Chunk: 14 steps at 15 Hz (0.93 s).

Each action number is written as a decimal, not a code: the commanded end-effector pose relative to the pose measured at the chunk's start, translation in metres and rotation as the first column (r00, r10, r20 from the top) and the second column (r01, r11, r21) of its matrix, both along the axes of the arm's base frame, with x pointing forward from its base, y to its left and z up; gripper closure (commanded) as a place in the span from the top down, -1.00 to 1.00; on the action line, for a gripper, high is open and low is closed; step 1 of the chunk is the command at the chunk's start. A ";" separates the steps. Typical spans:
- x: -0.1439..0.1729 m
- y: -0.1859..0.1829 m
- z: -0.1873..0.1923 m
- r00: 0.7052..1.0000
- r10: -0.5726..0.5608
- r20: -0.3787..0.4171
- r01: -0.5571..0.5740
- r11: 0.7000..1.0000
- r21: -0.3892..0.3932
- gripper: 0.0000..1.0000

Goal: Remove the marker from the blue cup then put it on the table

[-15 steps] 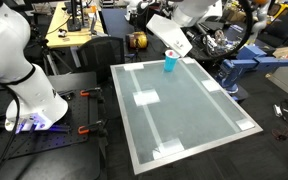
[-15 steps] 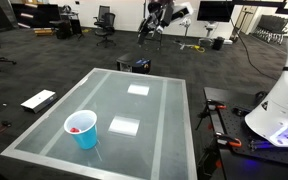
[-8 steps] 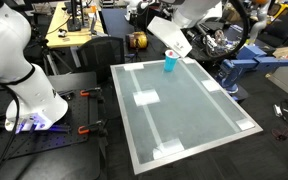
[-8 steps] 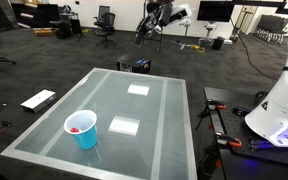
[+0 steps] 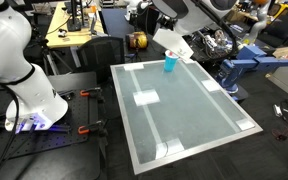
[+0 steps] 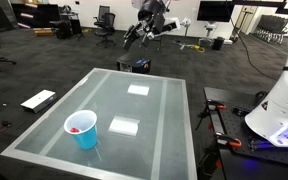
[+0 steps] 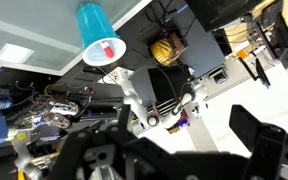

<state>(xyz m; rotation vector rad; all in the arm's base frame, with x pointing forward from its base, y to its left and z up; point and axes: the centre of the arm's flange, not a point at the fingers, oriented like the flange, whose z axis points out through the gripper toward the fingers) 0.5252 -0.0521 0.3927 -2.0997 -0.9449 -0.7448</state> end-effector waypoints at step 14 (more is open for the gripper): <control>0.061 0.042 -0.037 0.933 0.292 0.211 -0.282 0.956 -0.077 1.00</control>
